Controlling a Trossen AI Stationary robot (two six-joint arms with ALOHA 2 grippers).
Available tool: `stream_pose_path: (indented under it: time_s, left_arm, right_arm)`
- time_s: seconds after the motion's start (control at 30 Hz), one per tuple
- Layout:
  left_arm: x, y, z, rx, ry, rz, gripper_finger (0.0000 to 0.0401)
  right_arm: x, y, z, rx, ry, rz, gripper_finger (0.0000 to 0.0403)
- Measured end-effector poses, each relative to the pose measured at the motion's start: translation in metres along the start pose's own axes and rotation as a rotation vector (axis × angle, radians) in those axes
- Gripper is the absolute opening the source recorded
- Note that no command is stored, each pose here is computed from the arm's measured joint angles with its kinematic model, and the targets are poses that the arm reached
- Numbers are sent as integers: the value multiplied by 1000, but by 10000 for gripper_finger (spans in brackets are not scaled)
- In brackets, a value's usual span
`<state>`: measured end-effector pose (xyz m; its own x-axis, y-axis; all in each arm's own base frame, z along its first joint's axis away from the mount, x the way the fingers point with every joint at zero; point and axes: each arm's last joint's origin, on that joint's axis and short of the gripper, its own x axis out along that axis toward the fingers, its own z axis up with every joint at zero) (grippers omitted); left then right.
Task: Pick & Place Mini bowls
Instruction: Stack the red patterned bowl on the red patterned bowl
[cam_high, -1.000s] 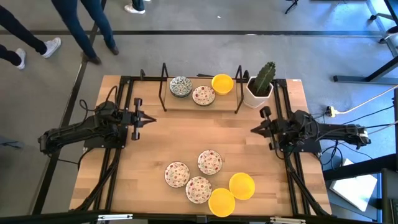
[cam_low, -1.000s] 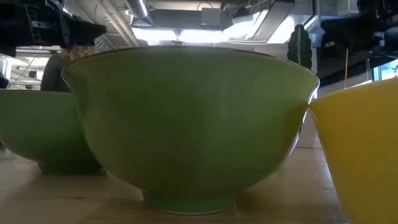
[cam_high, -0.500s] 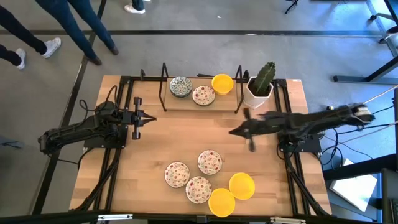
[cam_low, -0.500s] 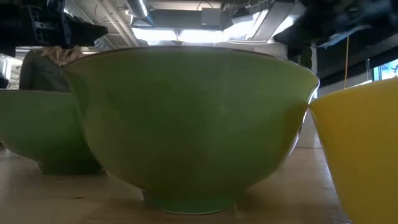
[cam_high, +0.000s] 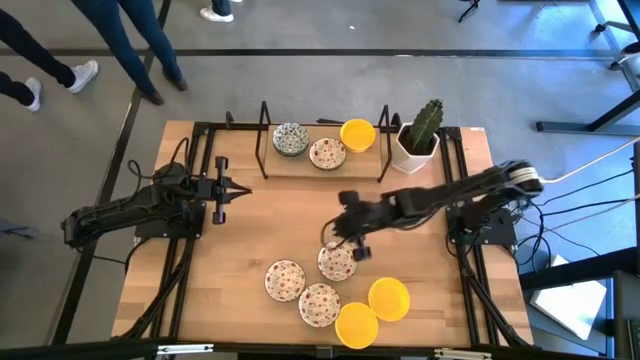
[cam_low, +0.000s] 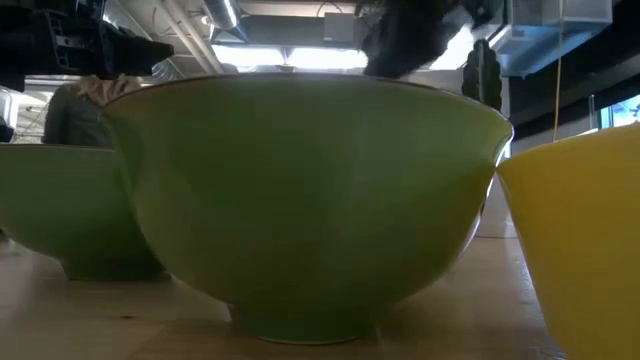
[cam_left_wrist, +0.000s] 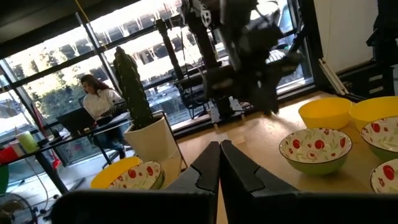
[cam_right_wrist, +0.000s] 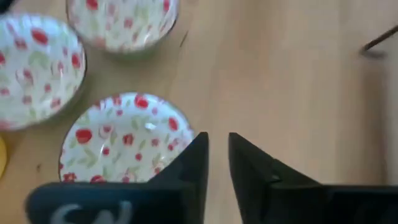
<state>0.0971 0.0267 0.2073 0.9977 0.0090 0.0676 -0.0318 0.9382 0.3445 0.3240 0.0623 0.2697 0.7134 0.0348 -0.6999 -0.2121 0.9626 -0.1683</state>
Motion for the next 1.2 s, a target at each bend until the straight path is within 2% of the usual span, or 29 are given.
stream_pose_path:
  time_s: [0.27,0.47,0.8,1.2]
  left_arm:
    - [0,0,0,0,0,0,6]
    - [0,0,0,0,0,0,6]
    - [0,0,0,0,0,0,6]
    - [0,0,0,0,0,0,6]
  right_arm:
    - [52,20,-9,-88,111,107,175]
    - [58,22,-11,-101,117,132,244]
    - [63,10,-24,20,228,114,256]
    - [78,9,-46,53,245,103,251]
